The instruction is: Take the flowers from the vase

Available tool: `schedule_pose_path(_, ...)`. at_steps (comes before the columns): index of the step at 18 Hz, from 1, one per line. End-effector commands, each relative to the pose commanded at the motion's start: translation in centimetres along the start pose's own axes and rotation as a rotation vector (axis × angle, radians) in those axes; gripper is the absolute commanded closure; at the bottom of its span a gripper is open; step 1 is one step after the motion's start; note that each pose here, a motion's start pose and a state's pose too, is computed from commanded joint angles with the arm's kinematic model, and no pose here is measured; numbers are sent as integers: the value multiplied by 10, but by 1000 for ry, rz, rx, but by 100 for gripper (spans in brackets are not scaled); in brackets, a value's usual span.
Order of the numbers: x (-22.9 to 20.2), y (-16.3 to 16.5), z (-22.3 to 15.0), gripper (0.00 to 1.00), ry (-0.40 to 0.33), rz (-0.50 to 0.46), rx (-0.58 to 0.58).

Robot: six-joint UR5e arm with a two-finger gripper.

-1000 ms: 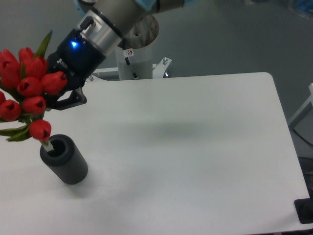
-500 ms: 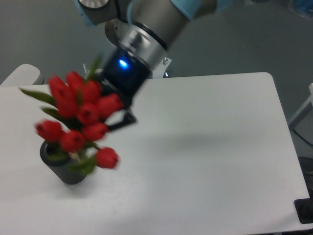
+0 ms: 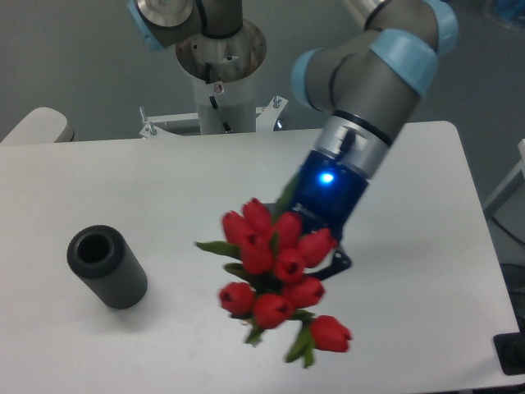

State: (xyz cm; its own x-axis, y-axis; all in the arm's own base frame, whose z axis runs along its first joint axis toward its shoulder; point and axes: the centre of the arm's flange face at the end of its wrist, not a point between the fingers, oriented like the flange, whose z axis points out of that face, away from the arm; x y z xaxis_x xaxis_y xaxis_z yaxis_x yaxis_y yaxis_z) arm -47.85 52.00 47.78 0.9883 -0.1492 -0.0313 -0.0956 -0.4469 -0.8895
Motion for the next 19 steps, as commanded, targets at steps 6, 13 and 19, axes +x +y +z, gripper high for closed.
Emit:
schedule_pose_path(6, -4, 15, 2, 81, -63, 61, -99)
schedule_pose_path(13, -4, 19, 4, 80, -74, 78, -127)
schedule_pose_path(19, -4, 19, 3, 80, -81, 87, -135)
